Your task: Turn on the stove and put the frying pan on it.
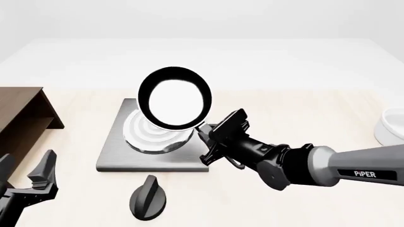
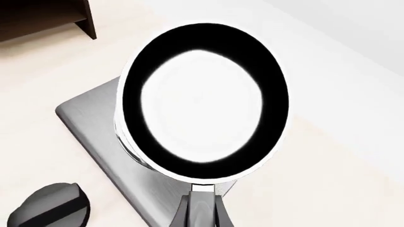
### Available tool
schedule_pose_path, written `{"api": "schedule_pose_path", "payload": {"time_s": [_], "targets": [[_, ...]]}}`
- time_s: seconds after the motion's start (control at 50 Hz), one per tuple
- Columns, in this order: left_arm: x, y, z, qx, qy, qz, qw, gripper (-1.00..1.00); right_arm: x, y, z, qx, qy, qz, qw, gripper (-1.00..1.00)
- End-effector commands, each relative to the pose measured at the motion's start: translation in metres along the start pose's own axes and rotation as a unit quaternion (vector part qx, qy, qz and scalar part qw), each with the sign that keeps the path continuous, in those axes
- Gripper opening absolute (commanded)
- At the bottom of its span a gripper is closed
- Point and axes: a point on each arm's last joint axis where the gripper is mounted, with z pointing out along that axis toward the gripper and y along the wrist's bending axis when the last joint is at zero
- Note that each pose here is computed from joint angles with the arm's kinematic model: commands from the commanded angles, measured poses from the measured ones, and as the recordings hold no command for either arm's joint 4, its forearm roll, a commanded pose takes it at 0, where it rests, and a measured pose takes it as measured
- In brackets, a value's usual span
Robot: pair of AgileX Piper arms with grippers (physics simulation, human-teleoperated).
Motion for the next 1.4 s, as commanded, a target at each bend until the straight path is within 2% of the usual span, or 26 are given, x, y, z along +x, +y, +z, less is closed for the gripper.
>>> {"api": "schedule_pose_path", "payload": {"time_s": [0.02,0.18,0.54,0.88,1.38,1.4], "targets": [[-0.001,-0.002,-0.002,0.011,-0.007,-0.005,0.9999,1.00,-0.013,0.003,0.011,0.001,-0.022,0.000,0.9998,-1.00],[-0.002,-0.002,-0.004,0.011,-0.007,-0.005,0.9999,1.00,-0.010,0.001,0.016,0.003,-0.020,0.000,0.9998,-1.00],[-0.002,-0.002,-0.006,0.012,-0.009,-0.006,0.9999,1.00,-0.002,0.016,0.032,-0.016,-0.011,-0.006,0.9998,-1.00],[-0.002,-0.002,-0.002,0.011,-0.010,-0.010,0.9998,1.00,-0.006,0.025,0.042,-0.026,-0.013,-0.008,0.9995,-1.00],[-0.001,-0.002,0.005,0.011,-0.010,-0.014,0.9998,1.00,-0.014,0.017,0.049,-0.015,-0.028,-0.003,0.9995,-1.00],[-0.001,-0.002,0.005,0.011,-0.011,-0.014,0.9998,1.00,-0.015,0.017,0.048,-0.015,-0.030,-0.004,0.9994,1.00]]}}
